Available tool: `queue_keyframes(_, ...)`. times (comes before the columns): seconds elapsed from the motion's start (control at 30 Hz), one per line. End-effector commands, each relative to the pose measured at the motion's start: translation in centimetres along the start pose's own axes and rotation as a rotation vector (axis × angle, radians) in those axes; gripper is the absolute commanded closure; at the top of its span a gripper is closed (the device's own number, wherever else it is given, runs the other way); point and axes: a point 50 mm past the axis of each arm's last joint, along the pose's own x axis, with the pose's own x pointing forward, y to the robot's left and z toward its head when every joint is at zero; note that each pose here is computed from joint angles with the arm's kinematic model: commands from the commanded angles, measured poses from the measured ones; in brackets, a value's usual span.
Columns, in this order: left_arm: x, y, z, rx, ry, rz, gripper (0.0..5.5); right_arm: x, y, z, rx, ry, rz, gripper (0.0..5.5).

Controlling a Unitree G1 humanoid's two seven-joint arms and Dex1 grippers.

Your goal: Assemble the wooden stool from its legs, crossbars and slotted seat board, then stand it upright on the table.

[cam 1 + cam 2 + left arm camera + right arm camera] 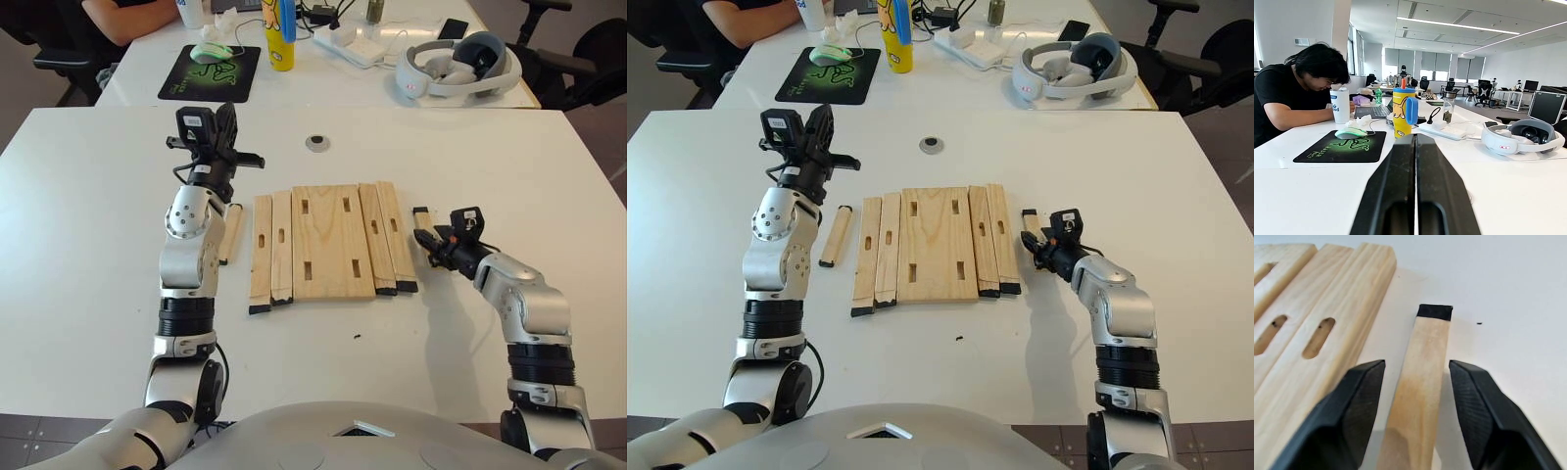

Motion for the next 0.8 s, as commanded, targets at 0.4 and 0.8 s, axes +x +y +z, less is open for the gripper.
queue_keyframes(0.4,0.4,0.2,0.3,-0.005,0.006,-0.004,5.5,0.2,0.3,-2.7,-0.01,0.193,-0.076,4.07)
queue_keyframes(0.8,0.5,0.5,0.2,-0.059,0.02,0.01,5.5,0.5,-0.4,0.8,-0.032,-0.034,-0.108,4.18)
